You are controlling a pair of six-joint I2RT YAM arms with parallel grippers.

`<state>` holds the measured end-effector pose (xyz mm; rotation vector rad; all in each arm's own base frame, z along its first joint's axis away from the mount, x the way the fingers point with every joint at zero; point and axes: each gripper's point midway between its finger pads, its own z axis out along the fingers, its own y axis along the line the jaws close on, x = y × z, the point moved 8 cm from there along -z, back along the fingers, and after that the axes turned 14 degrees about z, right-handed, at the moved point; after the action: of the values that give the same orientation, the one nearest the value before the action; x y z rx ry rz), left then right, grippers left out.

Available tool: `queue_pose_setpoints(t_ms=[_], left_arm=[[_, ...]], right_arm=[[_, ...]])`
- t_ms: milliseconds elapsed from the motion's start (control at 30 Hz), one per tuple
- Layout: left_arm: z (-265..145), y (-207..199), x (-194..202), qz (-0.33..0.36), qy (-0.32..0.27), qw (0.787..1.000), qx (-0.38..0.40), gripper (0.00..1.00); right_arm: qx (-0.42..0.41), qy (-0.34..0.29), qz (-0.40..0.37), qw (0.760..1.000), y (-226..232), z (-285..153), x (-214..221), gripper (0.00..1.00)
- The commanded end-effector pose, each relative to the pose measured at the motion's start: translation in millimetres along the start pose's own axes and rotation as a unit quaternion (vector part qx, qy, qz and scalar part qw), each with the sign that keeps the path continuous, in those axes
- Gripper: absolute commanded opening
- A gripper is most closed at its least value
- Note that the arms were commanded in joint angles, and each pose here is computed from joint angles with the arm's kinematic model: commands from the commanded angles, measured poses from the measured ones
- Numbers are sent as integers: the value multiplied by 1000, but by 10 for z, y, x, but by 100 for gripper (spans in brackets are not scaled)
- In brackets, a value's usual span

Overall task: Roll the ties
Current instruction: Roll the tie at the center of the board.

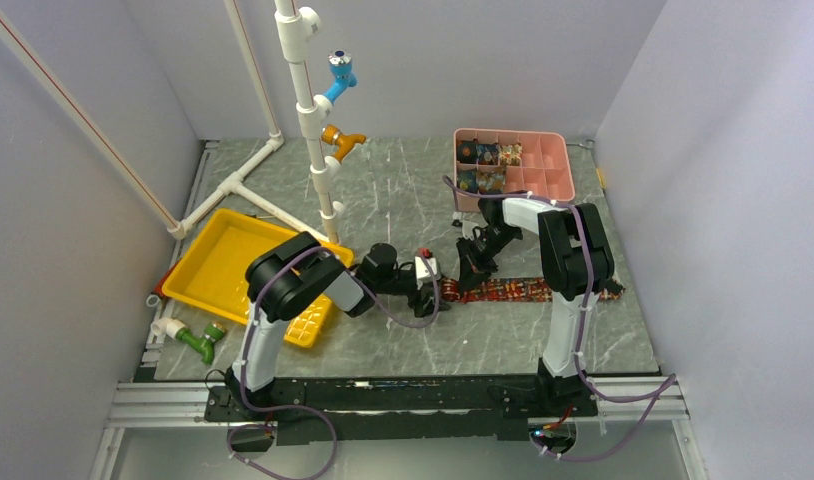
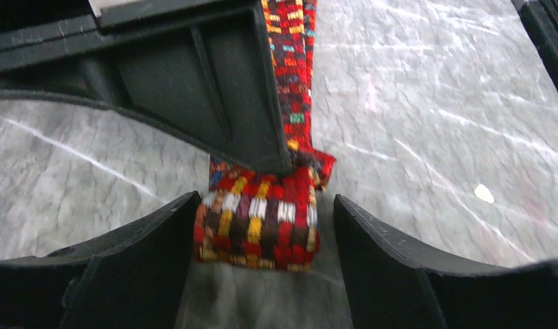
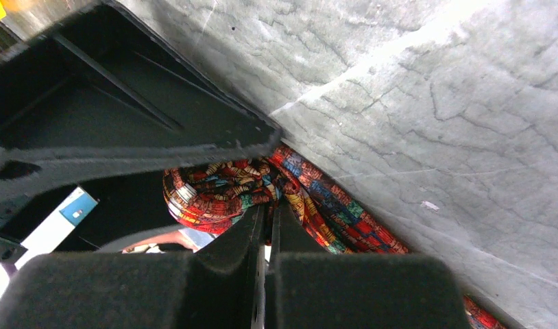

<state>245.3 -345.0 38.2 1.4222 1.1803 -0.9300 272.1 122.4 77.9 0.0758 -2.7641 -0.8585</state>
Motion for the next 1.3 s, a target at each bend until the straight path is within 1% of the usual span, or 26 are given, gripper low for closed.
queue_pose_setpoints(t_ms=[0, 100, 167, 267, 367, 400, 467, 533, 633, 667, 767, 833, 933, 1033, 1133, 1267], left_arm=[[179, -90, 117, -49, 5, 999, -1, 73], [214, -134, 164, -49, 17, 999, 2, 63], [198, -172, 217, -57, 34, 998, 0, 52], [128, -237, 293, -65, 62, 996, 4, 39], [33, -289, 394, -66, 120, 991, 4, 22], [-11, -299, 421, -65, 140, 988, 5, 18], [-108, -331, 461, -62, 179, 982, 14, 12], [-195, -369, 470, -63, 212, 975, 29, 10], [-305, -421, 522, -73, 257, 963, 49, 7], [-338, -442, 548, -80, 274, 957, 53, 7], [-372, -452, 577, -89, 303, 947, 64, 6], [-376, -453, 584, -97, 317, 941, 68, 6], [-370, -438, 587, -105, 329, 936, 69, 6], [-363, -422, 585, -108, 336, 933, 70, 6], [-351, -406, 583, -108, 343, 930, 73, 6], [-347, -393, 586, -109, 347, 928, 74, 7]], right_arm=[[131, -39, -37, 990, -402, 234, -222, 0], [127, -42, -36, 990, -395, 250, -229, 0], [121, -45, -35, 991, -380, 258, -229, 0], [109, -49, -37, 992, -335, 274, -223, 0], [87, -48, -40, 994, -274, 270, -218, 0], [78, -45, -41, 995, -247, 256, -215, 4], [62, -36, -42, 997, -188, 176, -203, 21], [42, -39, -43, 997, -127, 18, -203, 33], [4, -54, -53, 997, -33, -280, -211, 44], [-8, -57, -58, 997, -1, -371, -204, 46], [-45, -55, -69, 995, 76, -513, -108, 47], [-72, -56, -76, 993, 142, -537, -33, 50], [-121, -51, -65, 989, 251, -500, 41, 50], [-153, -36, -52, 986, 308, -394, 75, 48], [-151, -25, -44, 987, 300, -262, 63, 48], [-101, -24, -35, 994, 196, -111, 26, 48]])
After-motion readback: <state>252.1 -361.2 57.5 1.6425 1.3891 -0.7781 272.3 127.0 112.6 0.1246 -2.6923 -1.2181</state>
